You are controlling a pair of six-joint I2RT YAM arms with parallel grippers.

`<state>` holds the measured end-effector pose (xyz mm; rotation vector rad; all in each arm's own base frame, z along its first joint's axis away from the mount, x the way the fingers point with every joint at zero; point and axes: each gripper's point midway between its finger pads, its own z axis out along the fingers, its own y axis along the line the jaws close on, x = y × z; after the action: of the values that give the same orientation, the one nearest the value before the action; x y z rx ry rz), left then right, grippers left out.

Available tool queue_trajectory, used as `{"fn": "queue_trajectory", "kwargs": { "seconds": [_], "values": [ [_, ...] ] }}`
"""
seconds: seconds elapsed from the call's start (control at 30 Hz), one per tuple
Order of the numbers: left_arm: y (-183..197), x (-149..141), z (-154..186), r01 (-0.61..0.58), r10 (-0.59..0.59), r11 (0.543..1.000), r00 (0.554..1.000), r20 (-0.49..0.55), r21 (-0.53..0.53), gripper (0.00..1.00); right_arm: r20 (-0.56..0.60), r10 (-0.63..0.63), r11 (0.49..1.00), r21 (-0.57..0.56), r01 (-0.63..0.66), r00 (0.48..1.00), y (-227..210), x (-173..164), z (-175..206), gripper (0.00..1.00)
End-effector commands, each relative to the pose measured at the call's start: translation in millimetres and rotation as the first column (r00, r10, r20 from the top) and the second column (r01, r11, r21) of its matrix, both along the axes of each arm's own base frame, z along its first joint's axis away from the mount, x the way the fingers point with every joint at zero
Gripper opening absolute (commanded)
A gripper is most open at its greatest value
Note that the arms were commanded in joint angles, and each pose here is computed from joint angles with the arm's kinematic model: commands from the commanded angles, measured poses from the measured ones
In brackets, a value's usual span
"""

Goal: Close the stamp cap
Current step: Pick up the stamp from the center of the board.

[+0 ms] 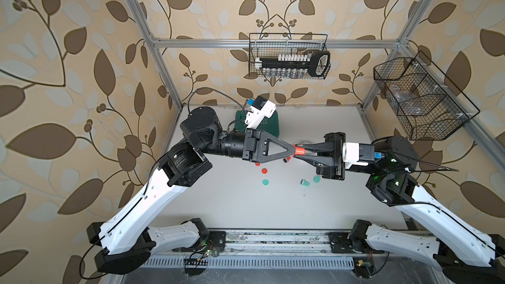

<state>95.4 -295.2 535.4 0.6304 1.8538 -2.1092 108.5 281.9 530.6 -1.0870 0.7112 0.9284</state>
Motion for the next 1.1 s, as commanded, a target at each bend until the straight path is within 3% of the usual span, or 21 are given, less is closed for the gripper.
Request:
{"fn": "queue_trajectory", "kwargs": {
  "seconds": [0.0, 0.13, 0.27, 0.4, 0.5, 0.63, 0.8, 0.93, 1.07],
  "values": [
    [3.4, 0.3, 10.0, -0.034, 0.035, 0.999, 0.998, 0.044, -0.039, 0.14, -0.006, 0.009, 1.0, -0.012, -0.009, 1.0, 0.9, -4.2, 2.9, 0.01],
    [9.8, 13.9, -3.5, -0.161, 0.159, 0.986, 0.985, 0.063, 0.032, 0.31, -0.023, -0.028, 1.0, -0.008, 0.028, 0.999, -2.8, -0.1, 2.1, 0.0],
    [26.6, 30.4, -16.2, -0.331, 0.319, 0.937, 0.941, 0.114, 0.11, 0.46, -0.075, -0.098, 0.995, -0.029, 0.097, 0.992, -8.1, 10.2, -7.1, 0.0],
    [46.3, 43.8, -31.0, -0.468, 0.441, 0.865, 0.881, 0.173, 0.178, 0.53, -0.138, -0.181, 0.983, -0.068, 0.173, 0.974, -17.1, 19.9, -21.7, 0.0],
    [63.0, 56.4, -48.5, -0.569, 0.527, 0.785, 0.821, 0.219, 0.245, 0.54, -0.19, -0.261, 0.963, -0.124, 0.241, 0.946, -23.5, 31.2, -37.0, 0.0],
    [82.0, 76.0, -86.7, -0.662, 0.596, 0.644, 0.749, 0.29, 0.383, 0.54, -0.3, -0.383, 0.919, -0.219, 0.328, 0.874, -30.1, 52.7, -60.2, 0.0],
    [99.1, 95.1, -136.3, -0.714, 0.616, 0.483, 0.688, 0.383, 0.507, 0.55, -0.413, -0.51, 0.851, -0.372, 0.371, 0.755, -28.0, 79.0, -101.6, 0.0],
    [100.2, 108.3, -180.6, -0.689, 0.579, 0.381, 0.697, 0.422, 0.616, 0.54, -0.482, -0.641, 0.762, -0.488, 0.425, 0.597, -31.1, 106.4, -137.1, 0.0],
    [90.3, 119.7, -237.6, -0.61, 0.524, 0.292, 0.746, 0.411, 0.736, 0.53, -0.468, -0.761, 0.648, -0.59, 0.481, 0.451, -43.2, 127.1, -163.2, 0.0]
  ]
}}
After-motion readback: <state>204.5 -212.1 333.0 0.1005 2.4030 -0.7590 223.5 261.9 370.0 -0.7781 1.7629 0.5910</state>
